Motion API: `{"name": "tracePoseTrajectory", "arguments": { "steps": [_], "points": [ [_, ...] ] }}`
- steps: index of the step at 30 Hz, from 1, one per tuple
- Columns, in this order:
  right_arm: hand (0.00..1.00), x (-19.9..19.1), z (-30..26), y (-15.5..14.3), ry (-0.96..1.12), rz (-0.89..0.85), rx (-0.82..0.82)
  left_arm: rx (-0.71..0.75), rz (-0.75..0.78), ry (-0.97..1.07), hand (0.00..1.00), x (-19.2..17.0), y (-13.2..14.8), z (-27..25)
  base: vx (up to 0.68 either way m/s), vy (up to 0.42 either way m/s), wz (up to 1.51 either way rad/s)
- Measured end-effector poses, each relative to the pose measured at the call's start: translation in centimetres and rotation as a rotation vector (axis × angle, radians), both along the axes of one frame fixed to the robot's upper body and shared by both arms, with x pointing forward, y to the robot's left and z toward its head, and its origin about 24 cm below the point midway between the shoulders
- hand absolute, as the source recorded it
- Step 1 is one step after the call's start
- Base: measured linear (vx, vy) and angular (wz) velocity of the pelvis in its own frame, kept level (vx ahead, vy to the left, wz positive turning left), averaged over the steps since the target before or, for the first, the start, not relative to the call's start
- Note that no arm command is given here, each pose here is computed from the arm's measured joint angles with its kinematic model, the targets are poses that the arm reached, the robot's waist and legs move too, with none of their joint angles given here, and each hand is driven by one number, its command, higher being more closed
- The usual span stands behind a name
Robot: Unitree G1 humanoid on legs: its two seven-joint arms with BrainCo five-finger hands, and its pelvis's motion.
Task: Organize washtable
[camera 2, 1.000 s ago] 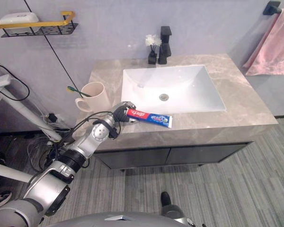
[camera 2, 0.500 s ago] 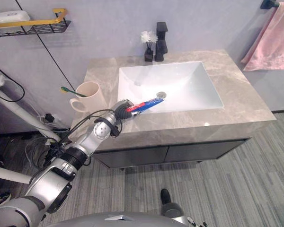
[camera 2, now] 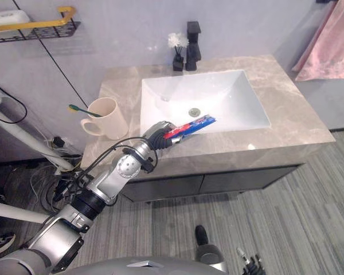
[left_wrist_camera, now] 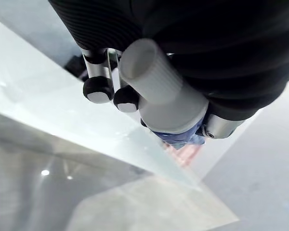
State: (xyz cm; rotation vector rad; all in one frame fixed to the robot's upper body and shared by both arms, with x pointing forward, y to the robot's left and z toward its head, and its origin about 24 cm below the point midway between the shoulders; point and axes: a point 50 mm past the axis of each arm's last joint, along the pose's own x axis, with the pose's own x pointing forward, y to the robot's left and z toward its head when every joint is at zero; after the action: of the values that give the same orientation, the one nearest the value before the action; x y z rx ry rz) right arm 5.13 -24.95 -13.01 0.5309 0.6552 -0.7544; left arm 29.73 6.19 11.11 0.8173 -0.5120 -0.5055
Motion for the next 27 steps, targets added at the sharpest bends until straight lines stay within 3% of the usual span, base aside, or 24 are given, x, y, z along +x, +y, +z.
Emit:
{"name": "tracePoseTrajectory", "arguments": {
  "steps": [7, 14, 19, 27],
  "points": [
    [0.0, 5.9, 11.4, -4.6, -0.545, -0.121, -0.362, -0.197, -0.157, -0.179, 1.0, -3.3, -2.8, 4.6, -0.01, -0.014, -0.31],
    [0.0, 8.1, 22.4, -3.8, -1.011, -0.084, -0.629, -0.308, -0.173, -0.332, 1.0, -5.1, -1.7, 7.8, -0.05, -0.002, 0.06],
    [0.0, 11.6, 26.1, 0.9, -1.28, 0.204, -0.528, -0.353, -0.154, -0.378, 1.0, -6.1, -0.8, 8.3, -0.04, -0.004, 0.26],
    [0.0, 15.1, 27.1, 5.4, -1.427, 0.565, -0.216, -0.305, -0.124, -0.342, 1.0, -5.9, 0.0, 7.1, 0.01, 0.006, 0.25]
  ]
}}
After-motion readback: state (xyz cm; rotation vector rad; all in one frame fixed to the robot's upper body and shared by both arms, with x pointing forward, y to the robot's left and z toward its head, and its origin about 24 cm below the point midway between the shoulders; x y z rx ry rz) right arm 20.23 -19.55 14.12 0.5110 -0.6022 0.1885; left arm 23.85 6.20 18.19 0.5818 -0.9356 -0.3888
